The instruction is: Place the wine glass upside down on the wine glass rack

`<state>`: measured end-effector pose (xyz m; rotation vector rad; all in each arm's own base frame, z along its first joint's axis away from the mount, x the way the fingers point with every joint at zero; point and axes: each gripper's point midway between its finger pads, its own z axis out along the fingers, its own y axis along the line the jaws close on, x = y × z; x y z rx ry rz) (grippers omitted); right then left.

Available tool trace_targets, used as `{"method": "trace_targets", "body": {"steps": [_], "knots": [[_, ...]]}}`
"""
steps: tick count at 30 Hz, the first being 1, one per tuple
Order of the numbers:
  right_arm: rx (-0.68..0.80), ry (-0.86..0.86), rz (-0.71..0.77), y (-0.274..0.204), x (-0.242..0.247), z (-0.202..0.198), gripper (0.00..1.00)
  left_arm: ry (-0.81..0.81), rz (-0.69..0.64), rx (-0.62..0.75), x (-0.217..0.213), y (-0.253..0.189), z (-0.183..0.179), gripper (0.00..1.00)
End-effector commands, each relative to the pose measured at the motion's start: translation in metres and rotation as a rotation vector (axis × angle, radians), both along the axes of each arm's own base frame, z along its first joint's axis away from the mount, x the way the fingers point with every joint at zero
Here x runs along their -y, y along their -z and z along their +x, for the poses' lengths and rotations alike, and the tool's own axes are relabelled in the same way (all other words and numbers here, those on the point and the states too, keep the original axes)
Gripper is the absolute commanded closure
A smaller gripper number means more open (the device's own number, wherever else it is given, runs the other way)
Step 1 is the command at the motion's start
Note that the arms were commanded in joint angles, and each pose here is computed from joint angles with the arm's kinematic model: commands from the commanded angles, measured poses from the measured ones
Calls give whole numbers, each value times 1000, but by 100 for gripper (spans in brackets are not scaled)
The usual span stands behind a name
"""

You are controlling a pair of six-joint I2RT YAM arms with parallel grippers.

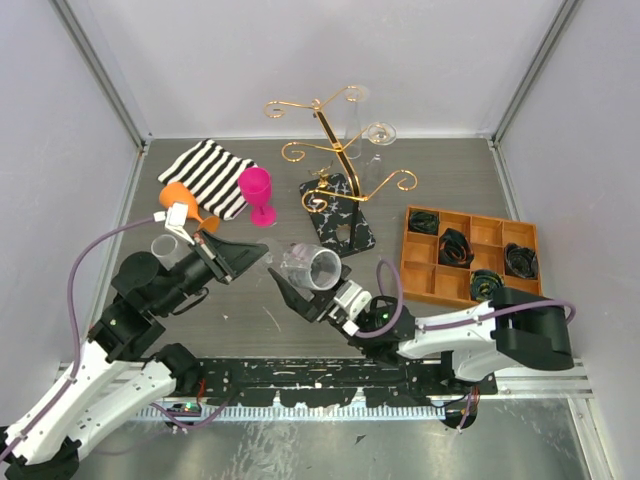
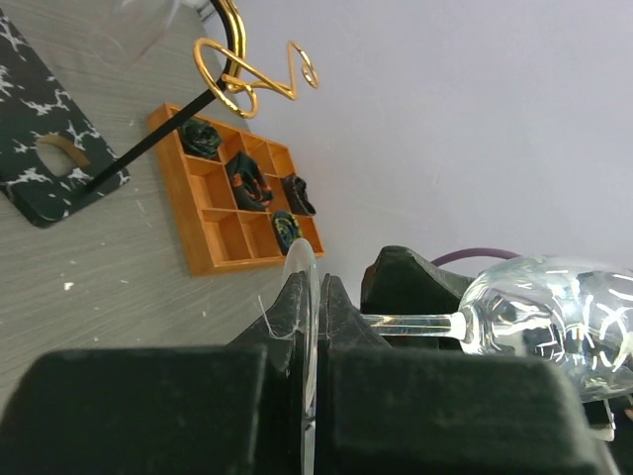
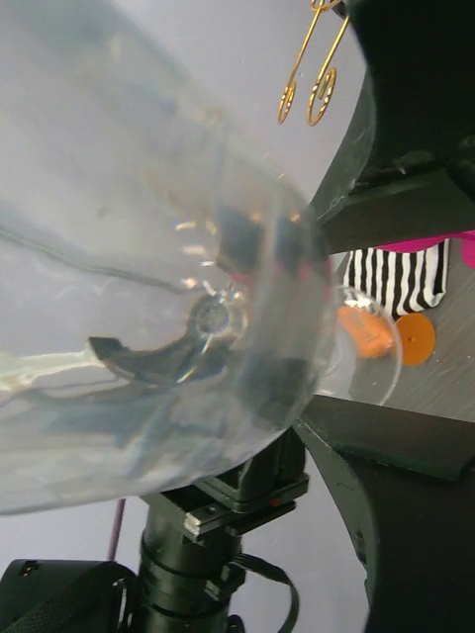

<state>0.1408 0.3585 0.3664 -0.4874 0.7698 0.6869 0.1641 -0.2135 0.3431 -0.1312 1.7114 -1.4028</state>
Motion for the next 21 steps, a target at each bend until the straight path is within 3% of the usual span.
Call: {"method": "trace_targets", "body": {"steps": [1, 13, 21], "knots": [[-23, -28, 92, -12, 28, -5, 35, -46, 16, 102, -14, -30, -3, 100], [-286, -109, -99, 74, 49, -9, 32, -164, 356, 230, -54, -30, 0, 100], [-655, -89, -332, 149, 56, -11, 35, -189, 701, 316, -86, -13, 4, 100]]}}
